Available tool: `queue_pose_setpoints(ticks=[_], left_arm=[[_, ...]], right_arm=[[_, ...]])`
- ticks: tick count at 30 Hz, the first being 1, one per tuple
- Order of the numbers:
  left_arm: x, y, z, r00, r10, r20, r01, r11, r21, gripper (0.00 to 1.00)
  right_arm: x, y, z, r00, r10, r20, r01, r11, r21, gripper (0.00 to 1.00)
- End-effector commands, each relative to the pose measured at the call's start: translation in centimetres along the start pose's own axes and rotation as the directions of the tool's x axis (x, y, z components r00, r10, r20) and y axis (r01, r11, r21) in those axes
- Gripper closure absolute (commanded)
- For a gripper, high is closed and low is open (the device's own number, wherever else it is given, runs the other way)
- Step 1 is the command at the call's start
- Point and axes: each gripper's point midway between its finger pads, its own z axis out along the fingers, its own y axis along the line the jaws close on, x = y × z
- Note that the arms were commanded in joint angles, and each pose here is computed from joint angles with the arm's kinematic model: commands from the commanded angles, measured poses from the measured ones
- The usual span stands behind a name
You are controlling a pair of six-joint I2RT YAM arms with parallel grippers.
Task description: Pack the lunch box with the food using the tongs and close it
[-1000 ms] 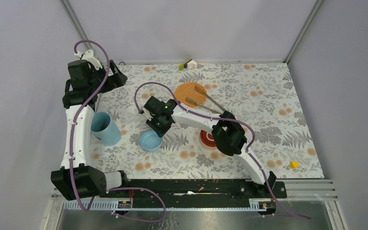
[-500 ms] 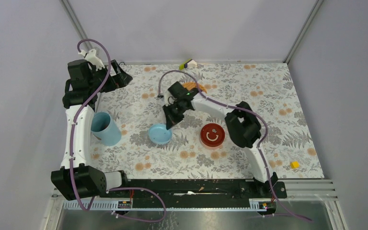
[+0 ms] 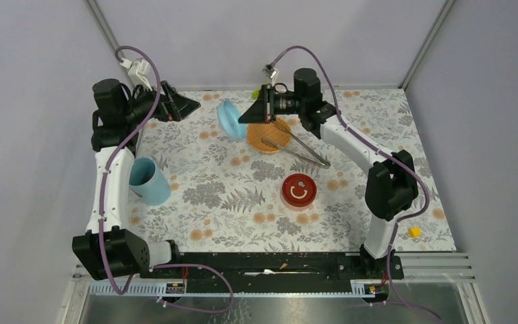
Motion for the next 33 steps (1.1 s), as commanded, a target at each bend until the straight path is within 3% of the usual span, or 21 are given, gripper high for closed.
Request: queue_pose_setpoints(ticks=[1,9,11,13,18,33], left_arm=[[-1.0,-4.1,-0.2,0.987,0.149,0.068,-0.161,0.954,0.251,0.05],[-0.7,-8.5,-1.3,0.941,0.265,0.21,-0.336,0.799,0.499,0.12],[-0.4,-10.3,-2.5,0.926,0.25,0.284,-0.371,0.748,0.55,0.12],[-0.1,-11.5,-2.4,0.927,0.237,0.29,-0.367,0.724,0.584,0.13],[-0.4,-11.5,0.1,0.952,0.194,0.235,-0.296,0.777,0.555,0.17],[0.5,-11.8,3.0,0.971,0.164,0.174,-0.231,0.826,0.514,0.16]], right_arm=[[-3.1,5.4,-2.5,0.988,0.145,0.062,-0.122,0.953,-0.276,1.0],[-3.6,6.2,-3.3,0.946,0.318,0.062,-0.27,0.88,-0.392,1.0],[-3.7,5.8,-3.2,0.935,0.349,0.067,-0.297,0.87,-0.393,1.0],[-3.8,5.5,-3.2,0.921,0.382,0.075,-0.324,0.859,-0.397,1.0],[-3.8,4.9,-3.1,0.894,0.44,0.085,-0.375,0.838,-0.396,1.0],[-2.7,4.6,-2.1,0.872,0.484,0.072,-0.424,0.821,-0.383,1.0]])
